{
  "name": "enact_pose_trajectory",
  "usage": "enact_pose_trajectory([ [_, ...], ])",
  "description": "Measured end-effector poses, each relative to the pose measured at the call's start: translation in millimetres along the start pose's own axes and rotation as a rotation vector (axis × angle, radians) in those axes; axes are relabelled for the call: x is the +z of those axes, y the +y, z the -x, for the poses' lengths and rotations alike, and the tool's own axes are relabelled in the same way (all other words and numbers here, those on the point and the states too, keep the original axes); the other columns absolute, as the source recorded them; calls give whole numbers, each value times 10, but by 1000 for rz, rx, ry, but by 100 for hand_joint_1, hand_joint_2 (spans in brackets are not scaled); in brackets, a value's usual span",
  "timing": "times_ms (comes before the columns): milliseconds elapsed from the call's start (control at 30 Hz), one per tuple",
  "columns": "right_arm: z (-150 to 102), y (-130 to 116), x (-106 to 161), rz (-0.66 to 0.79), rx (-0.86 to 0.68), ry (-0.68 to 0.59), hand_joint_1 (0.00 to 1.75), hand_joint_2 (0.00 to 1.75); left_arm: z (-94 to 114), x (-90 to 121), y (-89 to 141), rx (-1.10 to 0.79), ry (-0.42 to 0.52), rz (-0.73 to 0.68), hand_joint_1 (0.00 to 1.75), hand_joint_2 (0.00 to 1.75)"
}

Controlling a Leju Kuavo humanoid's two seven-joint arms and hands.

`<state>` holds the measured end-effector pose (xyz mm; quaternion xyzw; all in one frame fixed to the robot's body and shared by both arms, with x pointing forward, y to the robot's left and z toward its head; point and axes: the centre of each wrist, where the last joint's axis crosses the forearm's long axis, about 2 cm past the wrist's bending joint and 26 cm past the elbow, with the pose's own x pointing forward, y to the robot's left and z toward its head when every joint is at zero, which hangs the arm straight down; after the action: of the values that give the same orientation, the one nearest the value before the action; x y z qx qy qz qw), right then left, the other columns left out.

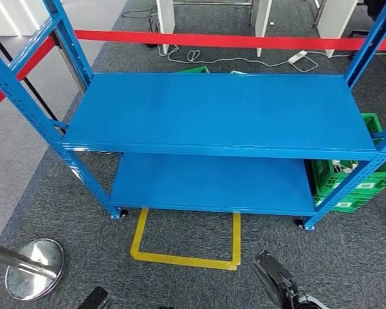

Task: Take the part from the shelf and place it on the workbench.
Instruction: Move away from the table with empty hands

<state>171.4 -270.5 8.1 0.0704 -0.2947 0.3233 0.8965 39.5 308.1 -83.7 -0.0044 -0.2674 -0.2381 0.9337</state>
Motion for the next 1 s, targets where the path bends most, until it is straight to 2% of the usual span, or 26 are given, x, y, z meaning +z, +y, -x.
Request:
enact_pose_trajectory([
  [33,2,3,0,3,-3,1,0,0,5,2,-3,0,1,-1,0,0],
  [167,14,19,-1,31,-37,8,0,175,10,5,-11,2,7,-21,0,175],
  [233,33,10,-4,49,-58,9,0,175,15,5,-17,11,13,-23,0,175],
  [367,125,-56,-35,93,-98,10,0,0,-31,-28,2,37,7,-30,0,0],
  [733,887,88,-103,146,-228,176,0,0,-368,-191,133,114,-61,-74,0,0],
  [1000,1186,188,-142,191,-331,222,0,0,-267,-217,169,188,0,-109,0,0],
])
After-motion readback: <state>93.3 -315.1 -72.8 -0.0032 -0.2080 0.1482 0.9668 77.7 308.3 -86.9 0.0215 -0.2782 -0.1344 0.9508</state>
